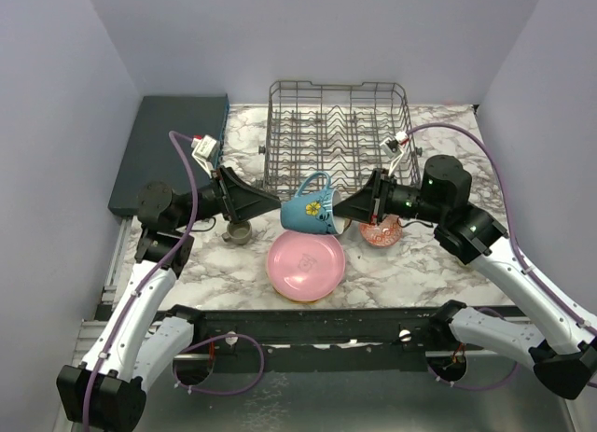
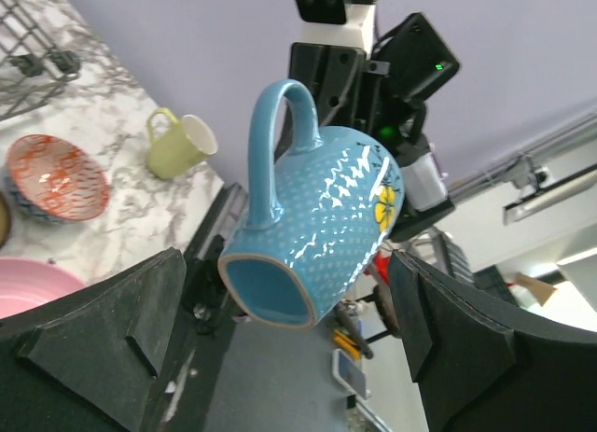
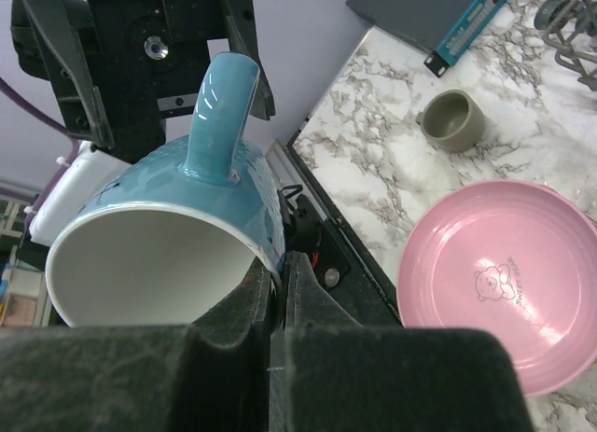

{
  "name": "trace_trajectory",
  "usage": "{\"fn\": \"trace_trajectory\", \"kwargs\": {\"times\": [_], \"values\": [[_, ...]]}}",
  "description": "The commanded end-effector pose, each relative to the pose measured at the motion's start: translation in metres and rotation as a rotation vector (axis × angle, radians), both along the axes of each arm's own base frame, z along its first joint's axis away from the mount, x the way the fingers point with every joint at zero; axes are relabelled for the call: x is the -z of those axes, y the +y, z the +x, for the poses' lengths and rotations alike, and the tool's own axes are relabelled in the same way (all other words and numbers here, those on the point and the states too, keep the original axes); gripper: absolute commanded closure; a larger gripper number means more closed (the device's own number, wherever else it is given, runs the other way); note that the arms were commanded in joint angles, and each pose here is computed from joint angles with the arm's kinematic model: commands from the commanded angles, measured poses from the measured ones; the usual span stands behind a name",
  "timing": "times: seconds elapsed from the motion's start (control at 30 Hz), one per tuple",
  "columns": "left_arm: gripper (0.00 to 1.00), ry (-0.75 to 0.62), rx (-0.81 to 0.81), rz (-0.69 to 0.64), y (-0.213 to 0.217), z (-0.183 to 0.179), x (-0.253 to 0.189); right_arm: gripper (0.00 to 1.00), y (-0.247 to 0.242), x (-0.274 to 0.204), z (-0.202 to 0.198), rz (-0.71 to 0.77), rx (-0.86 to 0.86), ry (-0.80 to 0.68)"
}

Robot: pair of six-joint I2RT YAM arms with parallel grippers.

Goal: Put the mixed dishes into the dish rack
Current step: Turn the cup upside down in the dish rack.

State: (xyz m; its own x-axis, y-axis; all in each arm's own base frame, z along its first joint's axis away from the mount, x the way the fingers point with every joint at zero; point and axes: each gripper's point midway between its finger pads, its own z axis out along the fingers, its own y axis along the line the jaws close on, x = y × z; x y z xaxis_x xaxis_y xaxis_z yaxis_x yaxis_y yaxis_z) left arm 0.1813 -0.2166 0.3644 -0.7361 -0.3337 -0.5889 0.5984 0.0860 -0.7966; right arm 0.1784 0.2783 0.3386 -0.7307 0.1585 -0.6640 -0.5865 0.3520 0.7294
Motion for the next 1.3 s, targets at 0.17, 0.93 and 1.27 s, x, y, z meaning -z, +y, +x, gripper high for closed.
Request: {"fn": "trace_trajectory", "kwargs": {"times": [0.17,0.93,1.27], "values": [[0.01,0.051,0.113,-0.087,0.001,-0.026,-0.019,0.99,0.005,-0.057,-0.020,0.159,-0.133,-0.195],[0.01,0.054,0.144,-0.111,0.005,-0.045,-0.032,0.99,0.039,-0.070,0.001,0.256,-0.254,-0.252],[0.01,0.036,0.143,-0.124,0.006,-0.047,-0.041,0.99,0.048,-0.066,0.007,0.290,-0.282,-0.274]]}}
